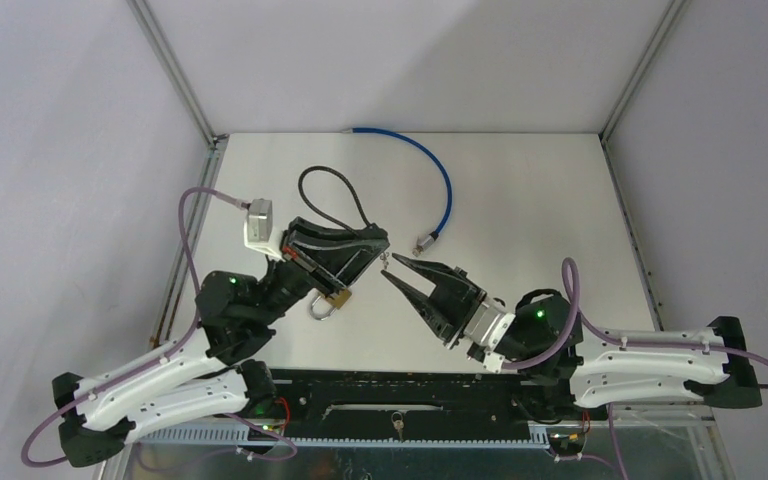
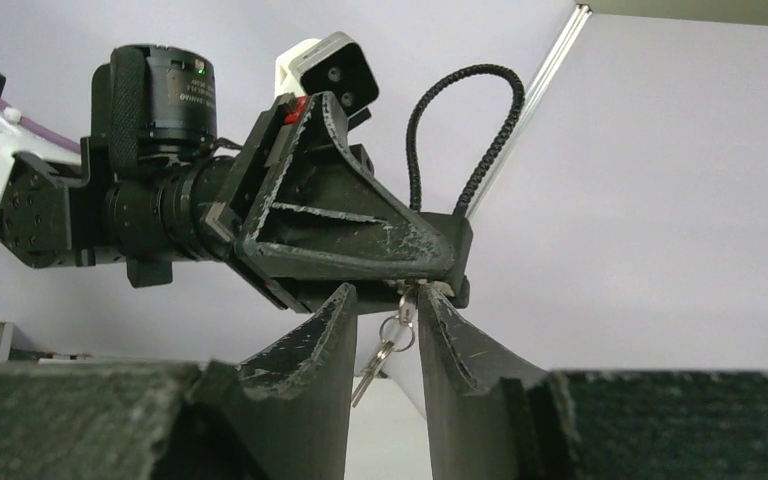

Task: Lock with the key
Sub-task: Lock the lock.

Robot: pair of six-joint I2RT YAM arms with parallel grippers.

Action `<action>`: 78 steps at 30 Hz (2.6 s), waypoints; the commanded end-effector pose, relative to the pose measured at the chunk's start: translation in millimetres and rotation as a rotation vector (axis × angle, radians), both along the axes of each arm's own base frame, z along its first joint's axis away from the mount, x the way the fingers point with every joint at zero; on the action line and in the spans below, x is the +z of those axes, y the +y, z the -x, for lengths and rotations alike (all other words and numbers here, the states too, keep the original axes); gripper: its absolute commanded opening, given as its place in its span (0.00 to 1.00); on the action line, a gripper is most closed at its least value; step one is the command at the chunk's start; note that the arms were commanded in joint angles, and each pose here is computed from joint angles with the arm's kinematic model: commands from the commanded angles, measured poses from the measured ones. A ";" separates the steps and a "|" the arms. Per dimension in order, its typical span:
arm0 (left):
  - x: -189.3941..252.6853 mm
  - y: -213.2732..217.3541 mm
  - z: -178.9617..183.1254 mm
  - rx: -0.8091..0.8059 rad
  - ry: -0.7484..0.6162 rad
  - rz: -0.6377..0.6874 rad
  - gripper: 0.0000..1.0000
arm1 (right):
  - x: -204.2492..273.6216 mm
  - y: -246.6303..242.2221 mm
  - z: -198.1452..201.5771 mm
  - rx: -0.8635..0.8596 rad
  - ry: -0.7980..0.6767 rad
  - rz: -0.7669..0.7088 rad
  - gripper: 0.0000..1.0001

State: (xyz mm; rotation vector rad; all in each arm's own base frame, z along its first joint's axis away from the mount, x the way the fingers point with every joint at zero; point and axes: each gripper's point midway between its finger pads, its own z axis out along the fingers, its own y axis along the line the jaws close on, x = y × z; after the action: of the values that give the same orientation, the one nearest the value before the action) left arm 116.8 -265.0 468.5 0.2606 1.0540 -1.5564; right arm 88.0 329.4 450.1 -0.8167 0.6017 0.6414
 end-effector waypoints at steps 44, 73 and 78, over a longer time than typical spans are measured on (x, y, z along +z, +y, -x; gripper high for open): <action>35.2 0.2 63.0 -0.235 -0.307 0.025 0.00 | 39.5 -25.6 16.0 0.683 0.843 -0.245 0.46; 46.2 5.7 80.3 -0.309 -0.372 0.088 0.00 | 39.2 -13.6 31.4 0.889 0.950 -0.192 0.46; 43.9 2.7 79.2 -0.317 -0.365 0.089 0.00 | 39.7 -14.1 32.7 0.896 0.944 -0.188 0.41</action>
State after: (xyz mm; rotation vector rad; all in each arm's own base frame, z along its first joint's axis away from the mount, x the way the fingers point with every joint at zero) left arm 50.7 -277.0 483.6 0.6434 0.7948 -1.7259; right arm 62.8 327.3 460.0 -0.5449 1.1057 1.8942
